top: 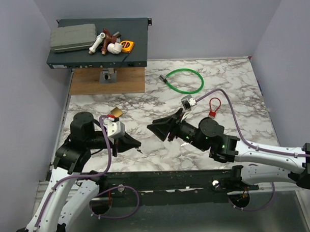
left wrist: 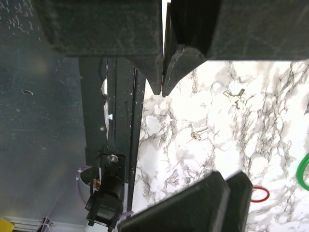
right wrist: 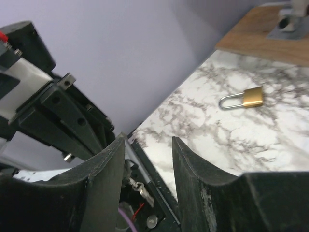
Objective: Unlock with the key
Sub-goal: Pick up the key from the center of the board, then move the lock to the center of the board.
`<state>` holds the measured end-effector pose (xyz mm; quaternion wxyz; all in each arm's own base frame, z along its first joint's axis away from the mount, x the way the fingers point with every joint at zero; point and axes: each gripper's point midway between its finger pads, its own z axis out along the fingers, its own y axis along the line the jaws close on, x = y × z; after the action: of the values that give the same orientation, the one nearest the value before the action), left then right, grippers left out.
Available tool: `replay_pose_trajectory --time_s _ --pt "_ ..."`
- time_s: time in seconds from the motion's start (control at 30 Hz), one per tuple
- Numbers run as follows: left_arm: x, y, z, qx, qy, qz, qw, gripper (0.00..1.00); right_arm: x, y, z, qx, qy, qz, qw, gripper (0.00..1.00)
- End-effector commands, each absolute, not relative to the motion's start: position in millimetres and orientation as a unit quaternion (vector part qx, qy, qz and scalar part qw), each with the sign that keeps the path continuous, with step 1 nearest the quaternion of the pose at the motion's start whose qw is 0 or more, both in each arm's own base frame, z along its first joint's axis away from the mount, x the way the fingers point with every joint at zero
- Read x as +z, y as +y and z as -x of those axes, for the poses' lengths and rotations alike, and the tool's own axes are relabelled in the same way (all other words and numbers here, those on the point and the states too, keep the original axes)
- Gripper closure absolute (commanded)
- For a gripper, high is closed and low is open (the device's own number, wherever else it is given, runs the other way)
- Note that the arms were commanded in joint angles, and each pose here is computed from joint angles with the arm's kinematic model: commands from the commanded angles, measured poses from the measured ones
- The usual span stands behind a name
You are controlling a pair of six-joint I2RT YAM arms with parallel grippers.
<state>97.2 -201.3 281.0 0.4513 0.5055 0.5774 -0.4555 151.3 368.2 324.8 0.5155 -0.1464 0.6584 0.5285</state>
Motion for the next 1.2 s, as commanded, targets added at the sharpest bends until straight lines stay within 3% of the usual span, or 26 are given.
replay_pose_trajectory --time_s 0.0,0.3,0.53,1.0,1.17 --pt "284.6 -198.4 -100.5 -0.436 0.584 -0.508 0.459 1.0 331.2 333.6 -188.4 0.433 0.683 0.088 0.582 0.53" --pt "281.7 -195.6 -98.6 -0.424 0.581 -0.523 0.457 1.0 294.8 276.9 -252.0 0.297 0.743 -0.001 0.6 0.58" --pt "279.1 -193.4 -99.1 -0.413 0.584 -0.537 0.447 1.0 218.1 190.8 -326.8 0.142 0.811 -0.122 0.554 0.57" --pt "279.3 -189.9 -100.5 -0.398 0.588 -0.549 0.442 1.0 112.9 92.0 -379.3 -0.054 0.861 -0.208 0.46 0.34" --pt "280.8 -190.5 -100.7 -0.4 0.588 -0.547 0.442 1.0 82.6 54.6 -396.1 -0.098 0.865 -0.228 0.437 0.32"
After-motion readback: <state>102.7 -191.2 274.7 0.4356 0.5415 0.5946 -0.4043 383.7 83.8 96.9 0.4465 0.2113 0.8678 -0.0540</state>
